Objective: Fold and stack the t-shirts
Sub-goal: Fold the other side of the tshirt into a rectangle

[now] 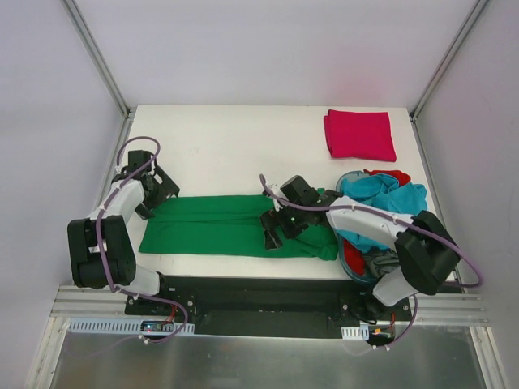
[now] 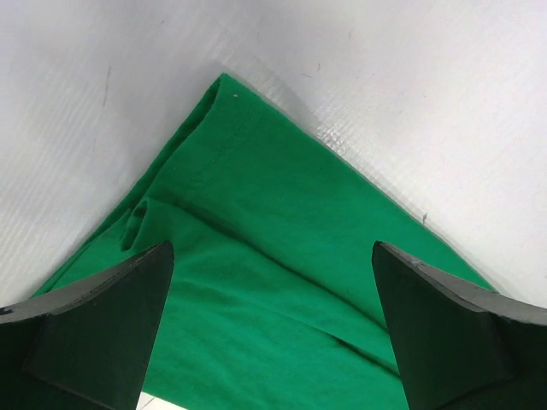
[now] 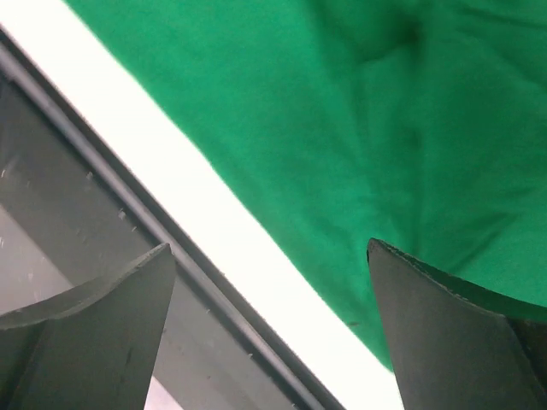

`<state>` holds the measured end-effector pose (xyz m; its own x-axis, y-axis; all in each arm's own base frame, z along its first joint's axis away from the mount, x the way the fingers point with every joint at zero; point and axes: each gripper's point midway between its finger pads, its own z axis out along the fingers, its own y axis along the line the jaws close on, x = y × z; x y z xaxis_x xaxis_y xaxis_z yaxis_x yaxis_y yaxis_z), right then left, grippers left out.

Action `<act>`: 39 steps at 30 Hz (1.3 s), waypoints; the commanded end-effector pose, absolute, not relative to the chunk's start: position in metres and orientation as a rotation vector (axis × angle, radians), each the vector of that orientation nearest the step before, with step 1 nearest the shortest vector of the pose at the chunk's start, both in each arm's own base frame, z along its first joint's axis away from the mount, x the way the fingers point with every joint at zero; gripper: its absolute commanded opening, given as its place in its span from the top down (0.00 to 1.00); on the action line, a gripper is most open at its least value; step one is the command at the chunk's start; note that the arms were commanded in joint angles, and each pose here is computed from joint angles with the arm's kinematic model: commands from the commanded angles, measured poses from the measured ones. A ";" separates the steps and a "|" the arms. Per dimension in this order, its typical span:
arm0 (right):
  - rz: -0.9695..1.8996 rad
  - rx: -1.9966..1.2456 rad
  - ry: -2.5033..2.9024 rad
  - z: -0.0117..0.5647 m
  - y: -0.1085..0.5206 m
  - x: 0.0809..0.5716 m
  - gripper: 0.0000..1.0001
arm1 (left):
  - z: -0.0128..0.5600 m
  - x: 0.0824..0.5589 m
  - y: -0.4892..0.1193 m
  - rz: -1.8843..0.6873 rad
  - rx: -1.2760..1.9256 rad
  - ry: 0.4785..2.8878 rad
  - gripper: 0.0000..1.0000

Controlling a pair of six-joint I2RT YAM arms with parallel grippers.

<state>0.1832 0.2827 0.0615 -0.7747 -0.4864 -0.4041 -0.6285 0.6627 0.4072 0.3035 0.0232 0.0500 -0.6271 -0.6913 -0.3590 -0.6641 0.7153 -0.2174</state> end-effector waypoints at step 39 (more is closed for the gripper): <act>1.110 -0.928 2.528 0.073 0.332 0.183 0.04 | 0.082 0.286 0.017 -0.123 -0.969 2.434 0.01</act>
